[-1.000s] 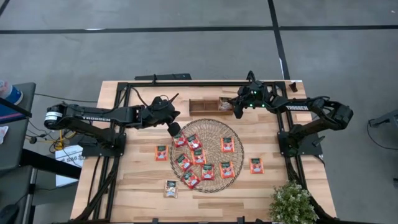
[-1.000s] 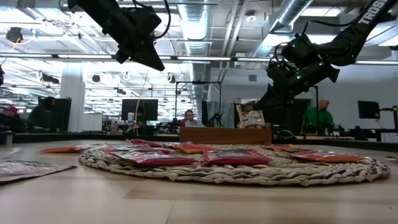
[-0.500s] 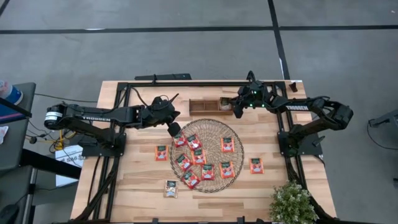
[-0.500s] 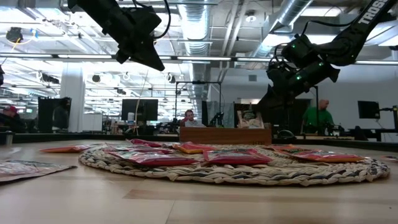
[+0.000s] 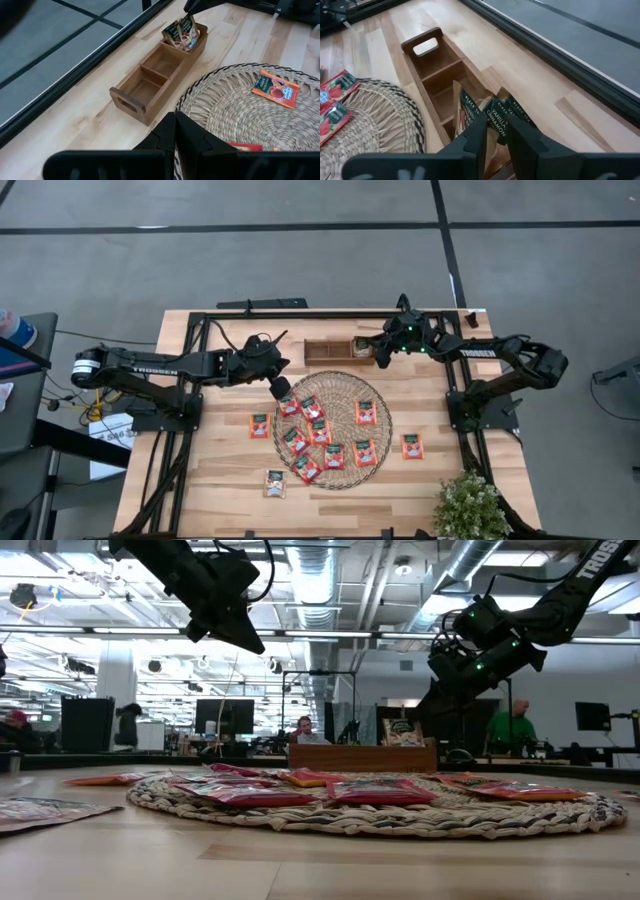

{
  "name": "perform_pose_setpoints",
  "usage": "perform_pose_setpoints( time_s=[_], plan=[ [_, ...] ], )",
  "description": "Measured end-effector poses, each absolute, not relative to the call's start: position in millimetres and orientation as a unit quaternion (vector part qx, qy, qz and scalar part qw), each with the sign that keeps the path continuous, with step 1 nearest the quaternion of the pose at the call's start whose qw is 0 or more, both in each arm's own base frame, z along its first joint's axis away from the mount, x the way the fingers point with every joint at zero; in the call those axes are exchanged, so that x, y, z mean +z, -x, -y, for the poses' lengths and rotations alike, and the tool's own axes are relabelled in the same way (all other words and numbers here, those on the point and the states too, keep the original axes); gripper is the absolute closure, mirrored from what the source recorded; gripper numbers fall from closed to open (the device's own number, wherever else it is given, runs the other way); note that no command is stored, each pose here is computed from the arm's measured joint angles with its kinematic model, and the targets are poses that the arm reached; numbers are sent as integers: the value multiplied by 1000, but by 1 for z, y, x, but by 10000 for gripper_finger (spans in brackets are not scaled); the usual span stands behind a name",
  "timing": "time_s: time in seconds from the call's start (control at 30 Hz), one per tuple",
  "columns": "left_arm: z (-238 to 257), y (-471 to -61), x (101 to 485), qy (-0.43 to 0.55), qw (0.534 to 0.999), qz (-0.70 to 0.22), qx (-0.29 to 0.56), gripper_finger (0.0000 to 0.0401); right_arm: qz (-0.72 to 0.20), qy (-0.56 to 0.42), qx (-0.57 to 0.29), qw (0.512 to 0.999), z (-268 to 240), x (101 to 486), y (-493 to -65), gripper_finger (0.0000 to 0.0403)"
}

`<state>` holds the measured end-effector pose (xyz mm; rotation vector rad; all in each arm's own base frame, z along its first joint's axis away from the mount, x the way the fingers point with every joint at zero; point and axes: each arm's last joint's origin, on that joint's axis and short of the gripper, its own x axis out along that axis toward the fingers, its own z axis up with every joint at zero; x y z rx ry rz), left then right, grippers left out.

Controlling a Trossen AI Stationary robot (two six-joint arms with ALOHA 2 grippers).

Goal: Pick & Place Tea
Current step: Put the top brown tea bag into the right slot of the wooden organizer

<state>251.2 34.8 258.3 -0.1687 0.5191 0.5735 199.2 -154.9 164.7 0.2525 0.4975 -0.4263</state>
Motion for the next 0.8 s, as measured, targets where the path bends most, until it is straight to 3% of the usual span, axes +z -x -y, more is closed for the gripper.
perform_pose_setpoints(
  time_s=[0.53,0.8],
  plan=[
    [-35,-251,258,83,923,-253,277,401,-280,-78,-213,933,164,201,-209,339],
    [-34,-251,258,85,924,-254,273,401,-314,-93,-213,921,166,183,-218,340]
  ],
)
